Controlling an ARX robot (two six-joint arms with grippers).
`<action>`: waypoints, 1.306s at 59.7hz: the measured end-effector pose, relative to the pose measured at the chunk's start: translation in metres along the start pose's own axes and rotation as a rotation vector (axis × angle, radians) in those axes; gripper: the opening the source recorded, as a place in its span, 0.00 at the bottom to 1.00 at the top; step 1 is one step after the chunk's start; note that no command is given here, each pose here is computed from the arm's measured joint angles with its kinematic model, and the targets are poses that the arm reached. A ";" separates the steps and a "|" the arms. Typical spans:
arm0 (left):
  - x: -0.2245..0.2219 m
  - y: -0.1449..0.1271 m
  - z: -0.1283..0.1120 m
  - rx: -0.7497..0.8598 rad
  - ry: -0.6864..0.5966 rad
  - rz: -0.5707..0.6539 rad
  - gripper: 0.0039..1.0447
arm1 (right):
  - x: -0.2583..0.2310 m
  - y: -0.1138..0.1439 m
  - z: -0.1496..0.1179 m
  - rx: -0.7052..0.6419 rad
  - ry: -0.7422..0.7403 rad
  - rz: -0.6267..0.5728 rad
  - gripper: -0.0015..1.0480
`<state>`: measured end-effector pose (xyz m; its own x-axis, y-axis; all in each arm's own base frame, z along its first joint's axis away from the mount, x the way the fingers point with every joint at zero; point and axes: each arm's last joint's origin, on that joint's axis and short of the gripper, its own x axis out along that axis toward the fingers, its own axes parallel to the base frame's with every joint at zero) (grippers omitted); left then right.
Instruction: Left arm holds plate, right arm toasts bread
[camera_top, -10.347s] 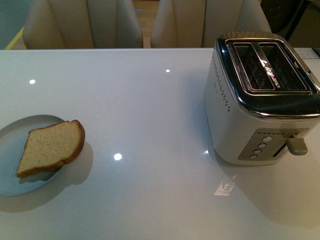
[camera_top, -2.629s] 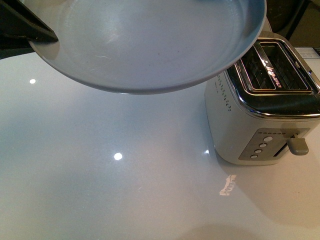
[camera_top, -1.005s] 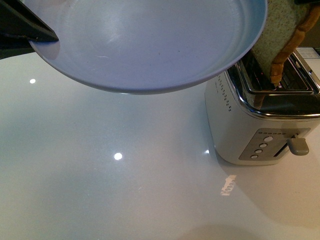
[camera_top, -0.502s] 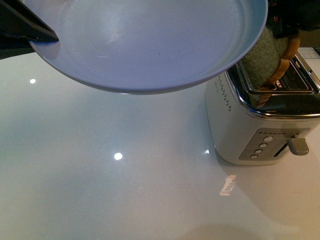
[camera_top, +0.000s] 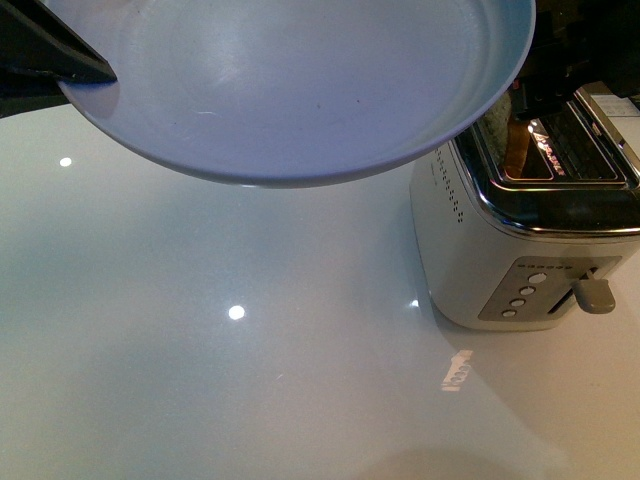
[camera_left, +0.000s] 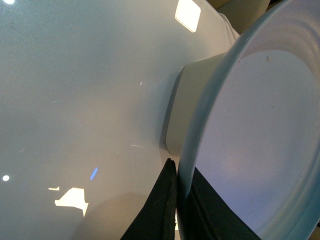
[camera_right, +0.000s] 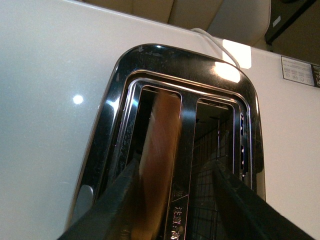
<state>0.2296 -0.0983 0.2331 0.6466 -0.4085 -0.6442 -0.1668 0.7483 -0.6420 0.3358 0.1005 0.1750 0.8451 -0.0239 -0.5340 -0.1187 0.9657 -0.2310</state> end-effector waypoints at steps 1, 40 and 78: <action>0.000 0.000 0.000 0.000 0.000 0.000 0.03 | -0.001 0.000 0.000 0.004 -0.002 -0.001 0.57; 0.000 0.000 0.000 -0.001 0.000 0.000 0.03 | -0.100 -0.053 -0.004 0.186 -0.360 -0.165 0.91; 0.000 0.000 0.000 -0.001 0.000 0.000 0.03 | -0.134 -0.068 -0.087 0.249 -0.557 -0.049 0.04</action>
<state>0.2297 -0.0984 0.2332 0.6469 -0.4086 -0.6439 -0.1674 0.7476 -0.6427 0.1853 0.0159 0.1915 1.0000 0.0042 -0.0063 -0.0043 0.9999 -0.0115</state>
